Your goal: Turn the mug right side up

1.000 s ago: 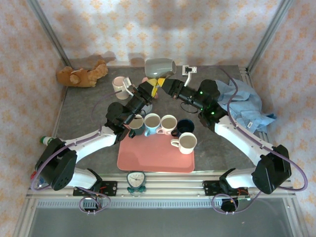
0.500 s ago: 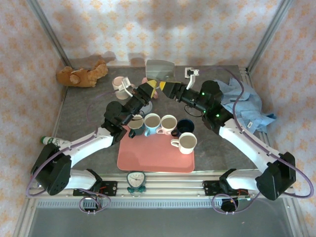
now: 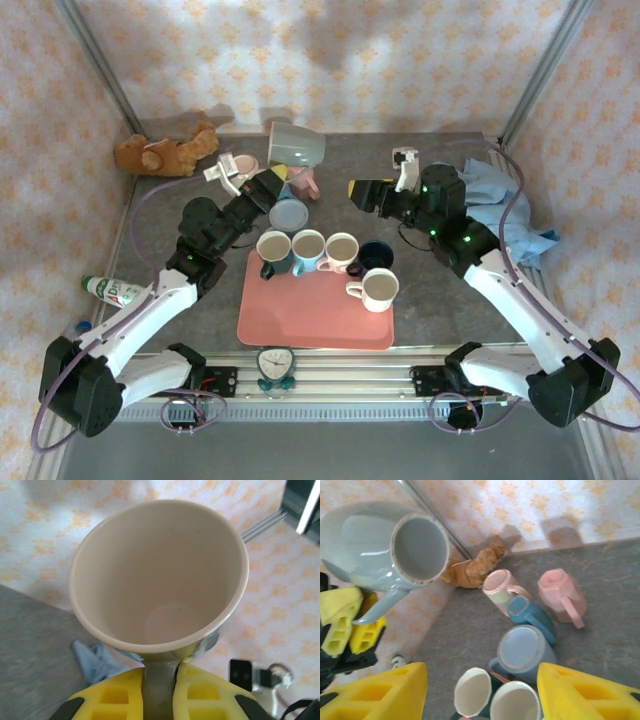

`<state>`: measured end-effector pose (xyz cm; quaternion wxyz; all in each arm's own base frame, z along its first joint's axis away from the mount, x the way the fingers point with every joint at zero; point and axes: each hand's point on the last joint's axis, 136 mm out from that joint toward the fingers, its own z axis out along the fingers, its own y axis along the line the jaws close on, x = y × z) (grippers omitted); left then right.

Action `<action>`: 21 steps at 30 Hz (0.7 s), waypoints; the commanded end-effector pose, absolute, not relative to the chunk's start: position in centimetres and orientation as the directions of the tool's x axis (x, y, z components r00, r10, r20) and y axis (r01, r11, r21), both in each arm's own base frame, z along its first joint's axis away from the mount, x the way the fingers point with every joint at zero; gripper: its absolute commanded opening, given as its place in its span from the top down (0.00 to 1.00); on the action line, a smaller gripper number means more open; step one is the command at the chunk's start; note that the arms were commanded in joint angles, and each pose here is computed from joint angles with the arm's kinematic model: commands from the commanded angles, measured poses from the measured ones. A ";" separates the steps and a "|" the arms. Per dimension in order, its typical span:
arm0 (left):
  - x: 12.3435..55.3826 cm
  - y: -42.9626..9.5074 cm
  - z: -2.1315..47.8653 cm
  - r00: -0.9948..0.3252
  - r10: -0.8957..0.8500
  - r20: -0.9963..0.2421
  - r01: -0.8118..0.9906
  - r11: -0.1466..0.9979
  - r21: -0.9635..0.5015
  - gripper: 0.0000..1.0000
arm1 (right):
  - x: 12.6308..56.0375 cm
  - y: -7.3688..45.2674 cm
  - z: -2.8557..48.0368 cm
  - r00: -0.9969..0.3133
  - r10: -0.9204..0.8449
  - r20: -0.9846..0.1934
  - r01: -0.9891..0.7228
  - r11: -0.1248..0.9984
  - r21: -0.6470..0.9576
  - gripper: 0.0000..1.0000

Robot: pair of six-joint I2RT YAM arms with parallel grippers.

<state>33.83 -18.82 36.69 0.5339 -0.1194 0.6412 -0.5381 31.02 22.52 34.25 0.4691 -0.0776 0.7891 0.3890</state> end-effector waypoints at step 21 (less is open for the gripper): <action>26.9 -13.3 33.0 -0.331 0.072 -0.941 0.456 0.885 -0.093 1.00 | 32.4 17.5 31.3 -0.582 0.157 -0.798 -0.319 0.859 0.402 0.40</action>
